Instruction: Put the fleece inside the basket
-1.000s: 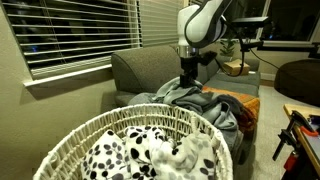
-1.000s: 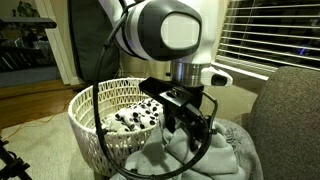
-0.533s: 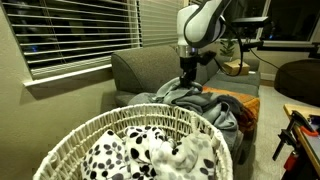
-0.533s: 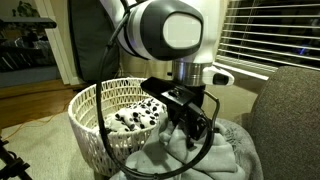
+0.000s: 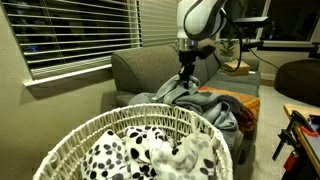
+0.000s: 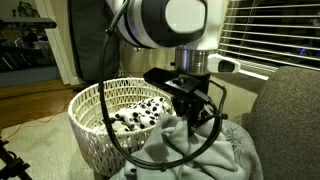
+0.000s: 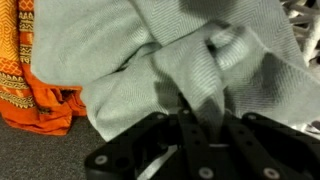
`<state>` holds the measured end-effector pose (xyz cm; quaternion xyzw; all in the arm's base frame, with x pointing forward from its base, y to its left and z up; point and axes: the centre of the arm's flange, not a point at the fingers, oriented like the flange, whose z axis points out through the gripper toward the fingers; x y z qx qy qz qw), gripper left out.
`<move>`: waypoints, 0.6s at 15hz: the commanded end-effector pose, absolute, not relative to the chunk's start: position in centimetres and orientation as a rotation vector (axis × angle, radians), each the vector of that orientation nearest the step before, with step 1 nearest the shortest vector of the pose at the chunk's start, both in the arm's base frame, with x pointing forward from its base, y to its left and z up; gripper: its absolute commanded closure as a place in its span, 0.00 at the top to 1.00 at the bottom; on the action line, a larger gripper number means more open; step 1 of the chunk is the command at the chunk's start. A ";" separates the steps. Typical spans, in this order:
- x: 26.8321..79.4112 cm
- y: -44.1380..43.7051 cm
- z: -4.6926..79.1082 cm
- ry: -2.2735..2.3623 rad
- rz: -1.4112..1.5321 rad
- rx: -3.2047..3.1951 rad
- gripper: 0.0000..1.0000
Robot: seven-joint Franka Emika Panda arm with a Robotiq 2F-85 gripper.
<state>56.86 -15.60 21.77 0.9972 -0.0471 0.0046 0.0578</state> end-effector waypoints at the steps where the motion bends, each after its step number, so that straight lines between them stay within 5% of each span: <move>1: 55.4 -14.9 26.3 -0.111 0.057 3.027 0.03; 9: 55.5 -10.6 35.0 0.002 0.119 2.983 0.04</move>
